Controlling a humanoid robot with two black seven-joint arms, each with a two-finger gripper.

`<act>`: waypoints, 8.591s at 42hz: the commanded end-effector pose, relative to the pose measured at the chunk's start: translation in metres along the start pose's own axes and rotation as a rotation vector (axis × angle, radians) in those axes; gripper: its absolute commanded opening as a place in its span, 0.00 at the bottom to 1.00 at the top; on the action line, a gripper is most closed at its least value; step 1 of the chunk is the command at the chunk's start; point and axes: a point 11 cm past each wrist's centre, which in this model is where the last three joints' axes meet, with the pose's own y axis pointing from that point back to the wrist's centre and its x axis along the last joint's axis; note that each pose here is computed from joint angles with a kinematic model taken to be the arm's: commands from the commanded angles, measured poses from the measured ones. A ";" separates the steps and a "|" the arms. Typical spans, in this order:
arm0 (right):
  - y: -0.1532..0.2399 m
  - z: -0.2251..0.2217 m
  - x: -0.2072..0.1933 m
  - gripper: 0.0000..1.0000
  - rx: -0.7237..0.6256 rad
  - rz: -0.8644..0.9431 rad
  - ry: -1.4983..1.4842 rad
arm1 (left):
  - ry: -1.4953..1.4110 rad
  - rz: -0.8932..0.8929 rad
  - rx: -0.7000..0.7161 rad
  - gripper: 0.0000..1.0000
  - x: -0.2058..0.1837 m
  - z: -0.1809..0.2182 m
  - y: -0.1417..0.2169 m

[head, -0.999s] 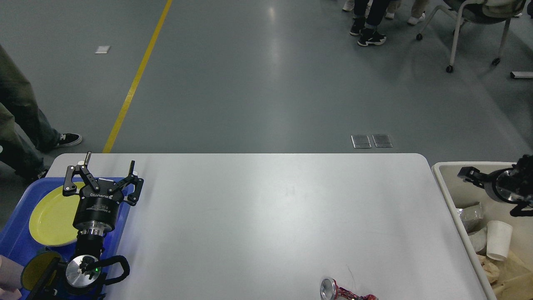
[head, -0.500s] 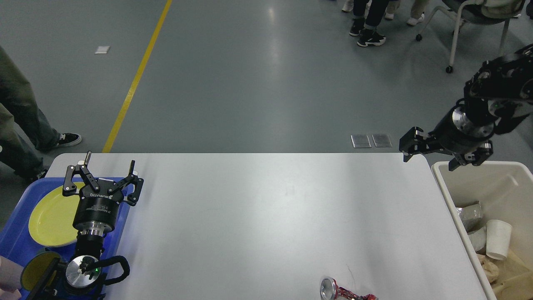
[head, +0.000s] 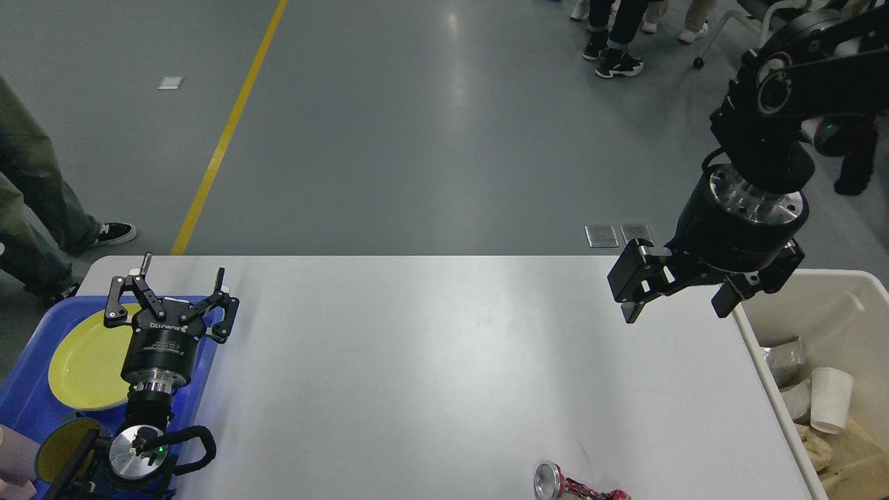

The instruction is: Tidy desktop

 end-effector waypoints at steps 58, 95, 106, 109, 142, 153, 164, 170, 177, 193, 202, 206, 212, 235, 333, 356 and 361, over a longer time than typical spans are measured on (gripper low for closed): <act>-0.210 -0.070 -0.088 0.82 -0.102 -0.140 1.022 | 0.001 0.000 0.001 0.96 0.000 0.000 0.000; -0.301 -0.080 -0.104 0.85 -0.042 -0.039 0.933 | 0.001 -0.001 0.001 0.96 0.000 0.000 0.000; -0.313 -0.073 -0.108 0.81 -0.067 -0.057 0.935 | 0.001 -0.001 0.001 0.96 0.000 0.000 0.000; -0.313 -0.071 -0.107 0.72 -0.073 -0.057 0.936 | 0.001 -0.001 0.001 0.96 0.000 0.000 0.000; -0.318 -0.065 -0.111 0.38 -0.091 -0.080 0.937 | 0.001 -0.001 0.001 0.96 0.000 0.000 0.000; -0.318 -0.064 -0.106 0.16 -0.097 -0.073 0.910 | 0.001 0.000 0.001 0.96 0.000 0.000 0.000; -0.316 -0.060 -0.104 0.00 -0.109 -0.084 0.890 | 0.001 -0.001 0.001 0.96 0.000 0.000 0.000; -0.313 -0.058 -0.101 0.00 -0.113 -0.081 0.878 | 0.001 0.000 0.001 0.96 0.000 0.000 0.000; -0.289 -0.053 -0.075 0.00 -0.116 -0.050 0.753 | 0.001 -0.001 0.000 0.96 0.000 0.000 -0.001; -0.167 -0.034 -0.020 0.00 -0.031 -0.053 0.326 | 0.001 -0.001 0.000 0.96 0.000 0.000 -0.001; -0.112 -0.022 0.000 0.00 0.030 -0.003 0.207 | 0.000 -0.001 0.003 0.96 0.000 -0.001 0.000; -0.083 -0.006 0.006 0.00 -0.001 0.000 0.125 | 0.001 0.000 0.001 0.96 0.000 0.000 0.000; -0.058 0.000 -0.002 0.00 0.007 -0.048 0.086 | 0.001 0.000 0.001 0.96 0.000 0.000 0.000; -0.064 0.143 0.023 0.00 -0.081 0.103 -0.355 | 0.001 -0.001 -0.001 0.96 0.000 0.000 0.000; -0.340 0.329 -0.069 1.00 -0.345 0.731 -0.783 | -0.001 0.000 0.001 0.96 0.000 0.000 0.000; -0.110 0.278 0.124 1.00 0.924 1.095 -1.399 | 0.001 0.000 0.002 0.96 0.000 -0.001 0.000; -0.131 0.251 0.117 1.00 1.102 1.000 -1.476 | 0.001 0.000 -0.001 0.96 0.000 0.000 0.000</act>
